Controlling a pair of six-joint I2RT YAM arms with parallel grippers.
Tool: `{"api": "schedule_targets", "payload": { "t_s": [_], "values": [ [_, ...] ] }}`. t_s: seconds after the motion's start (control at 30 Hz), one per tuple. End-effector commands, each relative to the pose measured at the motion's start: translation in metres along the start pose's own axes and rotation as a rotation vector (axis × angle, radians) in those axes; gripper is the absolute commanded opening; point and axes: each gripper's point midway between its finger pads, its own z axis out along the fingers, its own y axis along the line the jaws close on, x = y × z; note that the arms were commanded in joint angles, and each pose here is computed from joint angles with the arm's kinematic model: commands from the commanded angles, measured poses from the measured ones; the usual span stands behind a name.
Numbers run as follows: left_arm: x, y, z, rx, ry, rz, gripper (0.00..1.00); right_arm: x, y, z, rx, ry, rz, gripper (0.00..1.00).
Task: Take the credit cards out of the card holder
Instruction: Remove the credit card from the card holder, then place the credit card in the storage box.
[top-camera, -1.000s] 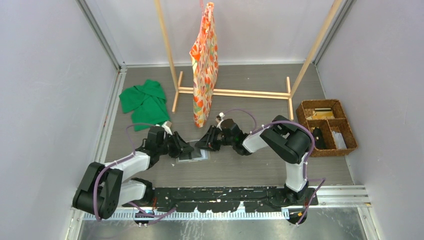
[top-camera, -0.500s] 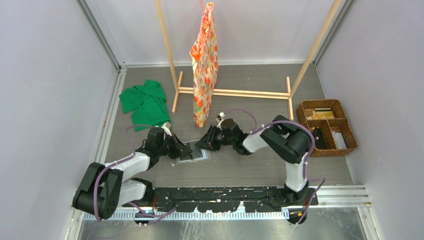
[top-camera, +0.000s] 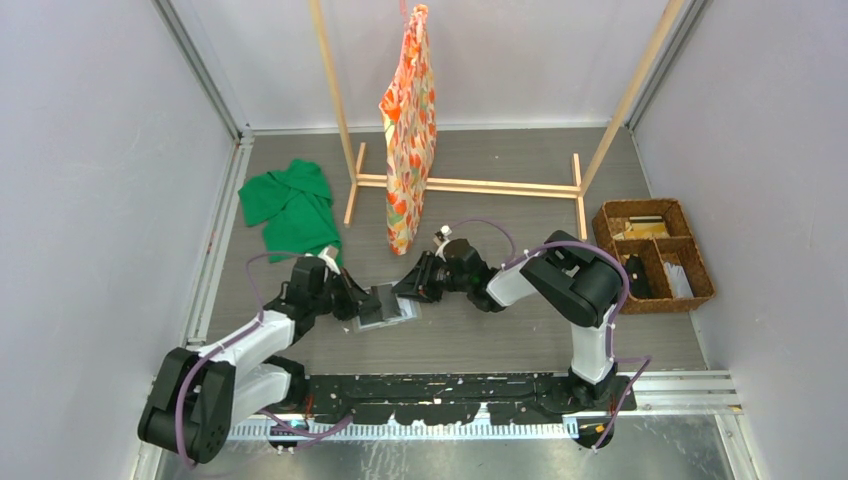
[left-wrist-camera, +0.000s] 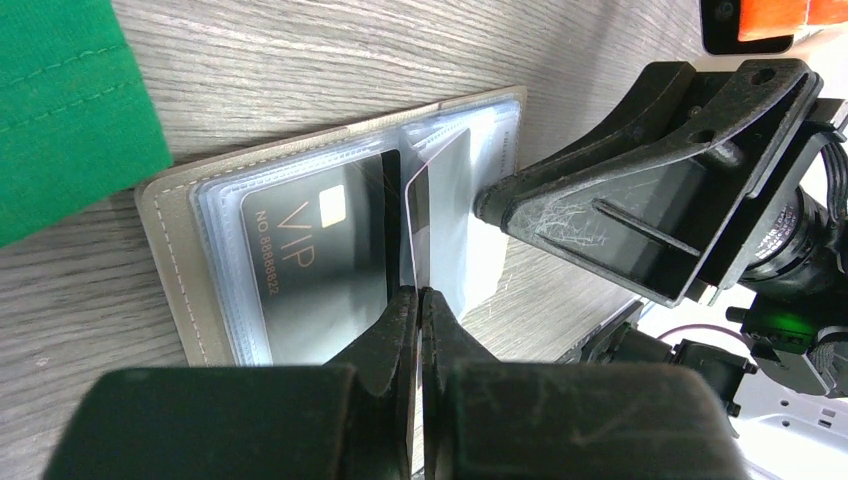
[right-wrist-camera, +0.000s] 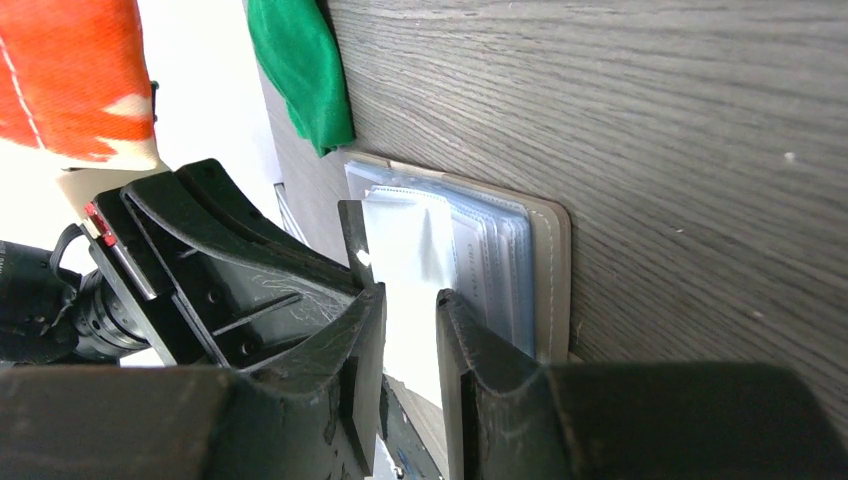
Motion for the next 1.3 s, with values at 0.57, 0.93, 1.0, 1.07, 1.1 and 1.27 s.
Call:
{"api": "schedule_targets", "payload": {
  "t_s": [0.57, 0.93, 1.0, 1.07, 1.1, 1.27],
  "values": [
    [-0.008, 0.014, -0.037, -0.104, -0.088, -0.003, 0.01, 0.011, -0.051, -0.013, 0.181, -0.002, 0.025, 0.31],
    [-0.021, -0.042, -0.064, 0.043, -0.103, 0.084, 0.01, 0.000, 0.010, -0.046, 0.147, 0.012, -0.150, 0.49],
    [-0.018, -0.060, -0.064, 0.136, -0.071, 0.111, 0.01, 0.002, 0.020, -0.049, 0.106, 0.031, -0.175, 0.53],
    [-0.015, -0.074, -0.066, 0.199, -0.039, 0.119, 0.01, 0.005, 0.031, -0.050, 0.034, 0.047, -0.179, 0.56],
    [-0.015, -0.079, -0.067, 0.222, -0.033, 0.123, 0.01, 0.006, 0.037, -0.051, -0.008, 0.053, -0.170, 0.56],
    [-0.018, -0.099, -0.074, 0.307, -0.036, 0.132, 0.00, 0.010, 0.064, -0.057, -0.232, 0.077, -0.120, 0.58]
  ]
}}
